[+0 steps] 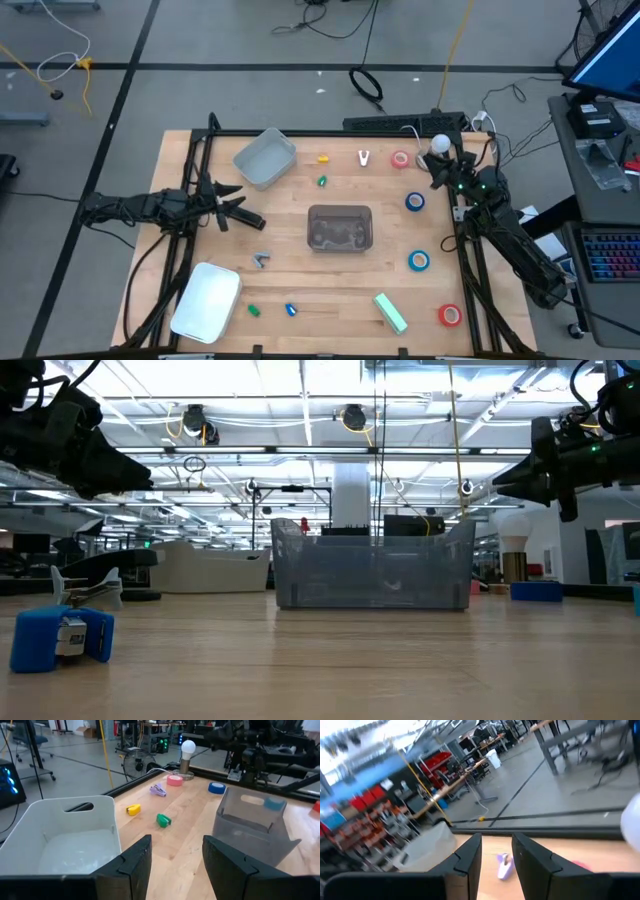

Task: Pick and place Stapler, Stapler remover, tape
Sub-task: Put the light green stapler into the gray bin

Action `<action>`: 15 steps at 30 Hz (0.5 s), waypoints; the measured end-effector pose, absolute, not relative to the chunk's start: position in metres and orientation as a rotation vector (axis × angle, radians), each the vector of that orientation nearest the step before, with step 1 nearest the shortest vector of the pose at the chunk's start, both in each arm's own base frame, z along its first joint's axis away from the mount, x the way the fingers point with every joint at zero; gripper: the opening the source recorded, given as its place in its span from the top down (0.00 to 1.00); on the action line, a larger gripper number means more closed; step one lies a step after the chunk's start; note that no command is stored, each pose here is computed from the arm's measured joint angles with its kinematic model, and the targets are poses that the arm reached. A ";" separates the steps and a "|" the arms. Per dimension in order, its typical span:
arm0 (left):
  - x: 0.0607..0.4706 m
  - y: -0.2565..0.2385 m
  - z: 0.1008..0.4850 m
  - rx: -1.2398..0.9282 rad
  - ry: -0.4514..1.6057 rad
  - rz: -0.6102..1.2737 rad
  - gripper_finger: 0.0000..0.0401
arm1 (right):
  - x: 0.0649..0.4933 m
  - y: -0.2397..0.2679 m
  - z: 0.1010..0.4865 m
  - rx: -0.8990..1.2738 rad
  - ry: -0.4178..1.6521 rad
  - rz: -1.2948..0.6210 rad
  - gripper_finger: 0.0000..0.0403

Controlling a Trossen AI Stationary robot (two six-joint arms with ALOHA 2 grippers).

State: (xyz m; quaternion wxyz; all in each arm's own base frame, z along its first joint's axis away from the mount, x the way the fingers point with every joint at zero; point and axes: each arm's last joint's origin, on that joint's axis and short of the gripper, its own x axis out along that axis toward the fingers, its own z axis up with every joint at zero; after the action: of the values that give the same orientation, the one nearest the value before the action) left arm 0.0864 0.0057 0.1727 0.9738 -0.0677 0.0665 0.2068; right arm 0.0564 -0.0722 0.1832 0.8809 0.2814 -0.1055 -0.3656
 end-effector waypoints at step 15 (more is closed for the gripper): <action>0.086 0.006 0.172 -0.130 0.142 0.417 0.56 | 0.058 -0.070 0.183 0.683 -0.219 -0.660 0.75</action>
State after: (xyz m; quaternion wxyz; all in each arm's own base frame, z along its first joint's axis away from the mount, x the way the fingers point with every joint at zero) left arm 0.0863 0.0057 0.1721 0.9737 -0.0646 0.0702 0.2067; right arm 0.0583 -0.0701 0.1829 0.8836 0.3280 -0.1053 -0.3172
